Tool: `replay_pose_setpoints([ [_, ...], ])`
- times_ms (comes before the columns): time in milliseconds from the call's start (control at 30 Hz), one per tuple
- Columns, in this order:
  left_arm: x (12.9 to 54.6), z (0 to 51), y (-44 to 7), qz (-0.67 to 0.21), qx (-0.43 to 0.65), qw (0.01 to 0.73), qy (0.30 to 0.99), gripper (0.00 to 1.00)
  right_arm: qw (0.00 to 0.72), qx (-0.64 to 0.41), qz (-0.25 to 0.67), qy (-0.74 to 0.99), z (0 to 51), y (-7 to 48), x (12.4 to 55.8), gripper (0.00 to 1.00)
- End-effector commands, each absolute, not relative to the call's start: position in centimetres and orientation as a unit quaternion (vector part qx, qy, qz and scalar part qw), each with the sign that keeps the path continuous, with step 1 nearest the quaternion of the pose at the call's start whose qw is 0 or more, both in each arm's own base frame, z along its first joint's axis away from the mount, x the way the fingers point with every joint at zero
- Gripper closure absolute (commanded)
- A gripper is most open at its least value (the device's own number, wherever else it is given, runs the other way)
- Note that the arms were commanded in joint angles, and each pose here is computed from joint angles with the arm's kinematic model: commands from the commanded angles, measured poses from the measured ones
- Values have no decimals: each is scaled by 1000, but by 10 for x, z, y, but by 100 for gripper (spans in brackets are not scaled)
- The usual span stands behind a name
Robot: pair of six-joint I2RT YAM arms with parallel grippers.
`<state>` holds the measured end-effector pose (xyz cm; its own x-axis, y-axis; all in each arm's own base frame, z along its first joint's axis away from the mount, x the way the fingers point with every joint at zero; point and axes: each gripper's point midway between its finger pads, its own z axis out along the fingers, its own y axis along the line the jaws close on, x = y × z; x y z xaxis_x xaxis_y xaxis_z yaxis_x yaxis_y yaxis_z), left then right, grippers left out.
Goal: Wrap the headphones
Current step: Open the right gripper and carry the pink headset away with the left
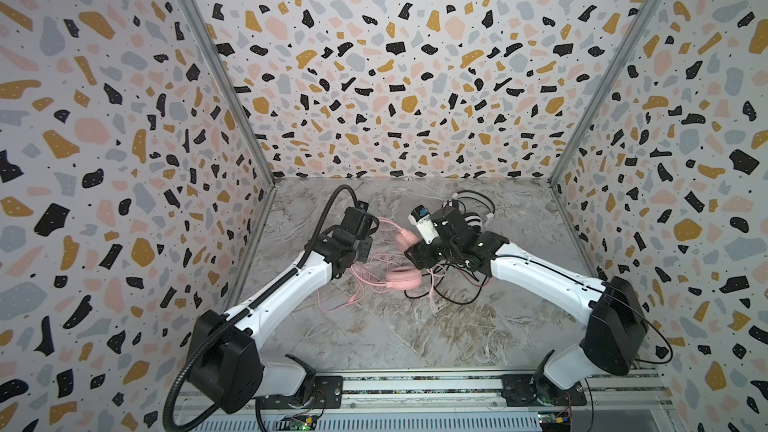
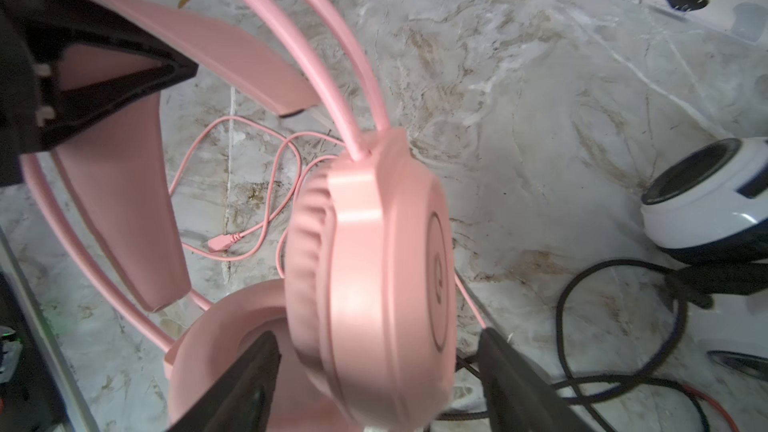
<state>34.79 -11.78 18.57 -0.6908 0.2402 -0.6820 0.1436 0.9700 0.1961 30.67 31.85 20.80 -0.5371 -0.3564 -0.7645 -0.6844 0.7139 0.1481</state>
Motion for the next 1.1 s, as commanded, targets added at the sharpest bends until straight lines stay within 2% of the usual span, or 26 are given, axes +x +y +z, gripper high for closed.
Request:
replay_pose_setpoints([
  [0, 360, 220, -113, 27, 40, 447, 893, 100, 445, -288, 277, 801, 261, 305, 307, 19],
  [133, 361, 224, -104, -4, 14, 455, 890, 100, 458, -251, 299, 798, 259, 270, 321, 17],
  [300, 361, 241, -86, -62, -38, 479, 875, 100, 437, -224, 290, 821, 222, 244, 339, 17],
  [467, 354, 256, -68, -54, -77, 494, 864, 100, 408, -231, 316, 825, 192, 257, 347, 17],
  [533, 353, 260, -62, -52, -94, 496, 862, 93, 397, -234, 330, 824, 186, 266, 353, 17],
  [667, 357, 271, -67, -98, -98, 496, 857, 100, 371, -238, 333, 834, 167, 276, 357, 17],
  [800, 362, 289, -64, -128, -109, 498, 851, 100, 367, -229, 332, 838, 154, 272, 356, 17],
  [933, 373, 317, -62, -197, -111, 511, 829, 100, 343, -235, 342, 843, 147, 281, 359, 17],
  [1067, 381, 339, -58, -249, -121, 519, 808, 100, 351, -237, 361, 831, 152, 289, 353, 17],
])
